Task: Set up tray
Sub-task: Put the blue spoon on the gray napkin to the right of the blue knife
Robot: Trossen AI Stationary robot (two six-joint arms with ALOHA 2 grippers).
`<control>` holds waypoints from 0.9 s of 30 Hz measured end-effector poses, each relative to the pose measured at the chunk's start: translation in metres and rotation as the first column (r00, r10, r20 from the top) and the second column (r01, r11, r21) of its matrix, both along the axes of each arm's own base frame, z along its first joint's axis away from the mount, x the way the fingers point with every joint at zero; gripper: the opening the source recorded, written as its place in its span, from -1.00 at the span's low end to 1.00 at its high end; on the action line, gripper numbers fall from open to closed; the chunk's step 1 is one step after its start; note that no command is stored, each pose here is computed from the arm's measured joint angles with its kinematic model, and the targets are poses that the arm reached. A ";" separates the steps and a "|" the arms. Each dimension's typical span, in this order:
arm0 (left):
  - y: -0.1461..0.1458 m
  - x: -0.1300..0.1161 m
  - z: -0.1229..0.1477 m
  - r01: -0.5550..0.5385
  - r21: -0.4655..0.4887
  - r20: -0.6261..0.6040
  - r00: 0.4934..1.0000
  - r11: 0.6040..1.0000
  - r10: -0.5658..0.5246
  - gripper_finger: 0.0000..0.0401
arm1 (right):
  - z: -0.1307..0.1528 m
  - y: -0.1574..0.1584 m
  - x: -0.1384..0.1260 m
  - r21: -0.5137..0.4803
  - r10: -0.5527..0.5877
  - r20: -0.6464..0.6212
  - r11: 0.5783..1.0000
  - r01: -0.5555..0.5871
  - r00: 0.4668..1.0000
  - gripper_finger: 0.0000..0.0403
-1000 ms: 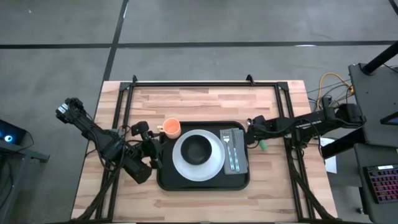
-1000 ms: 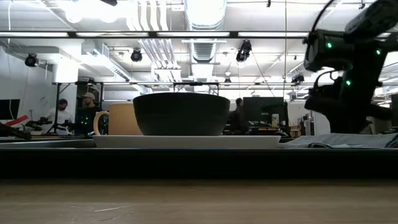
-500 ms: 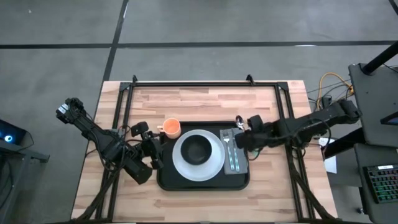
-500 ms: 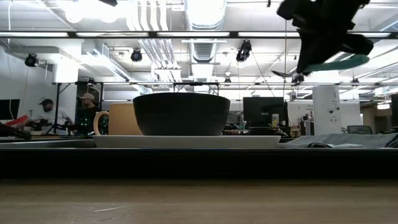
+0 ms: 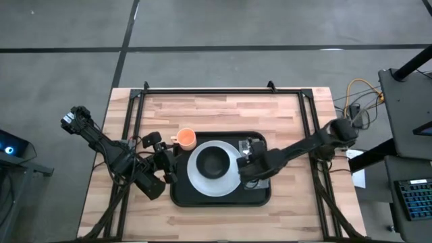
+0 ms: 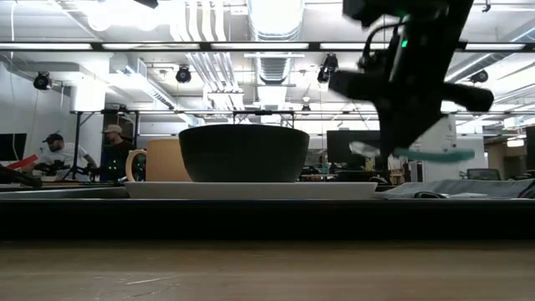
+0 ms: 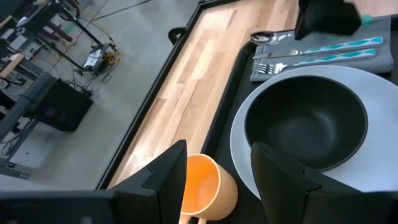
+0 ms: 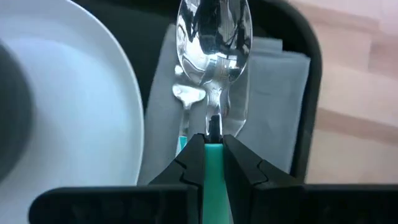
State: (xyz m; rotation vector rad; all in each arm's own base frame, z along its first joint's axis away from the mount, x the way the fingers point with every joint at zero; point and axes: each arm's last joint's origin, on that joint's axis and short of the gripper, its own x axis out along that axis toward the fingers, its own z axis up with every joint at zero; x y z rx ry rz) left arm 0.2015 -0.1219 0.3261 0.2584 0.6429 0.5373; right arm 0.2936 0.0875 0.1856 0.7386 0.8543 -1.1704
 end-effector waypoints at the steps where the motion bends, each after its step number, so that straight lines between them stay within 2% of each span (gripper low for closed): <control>1: 0.000 0.000 0.000 0.003 0.004 -0.004 1.000 1.000 -0.003 -0.20 | -0.006 0.001 0.002 0.000 -0.019 -0.008 1.000 0.019 1.000 -0.88; 8: 0.001 -0.002 -0.001 0.005 0.021 -0.031 1.000 1.000 -0.005 -0.20 | -0.029 0.002 -0.001 0.045 -0.128 -0.062 0.990 0.131 0.990 -0.88; 17: 0.002 -0.003 -0.005 0.008 0.028 -0.047 0.999 1.000 -0.006 -0.20 | -0.044 0.001 -0.010 0.126 -0.157 -0.084 0.978 0.167 0.984 -0.88; 27: 0.002 -0.003 -0.006 0.008 0.030 -0.050 0.999 1.000 -0.007 -0.20 | -0.054 -0.004 -0.021 0.108 -0.213 -0.088 0.969 0.222 0.973 -0.88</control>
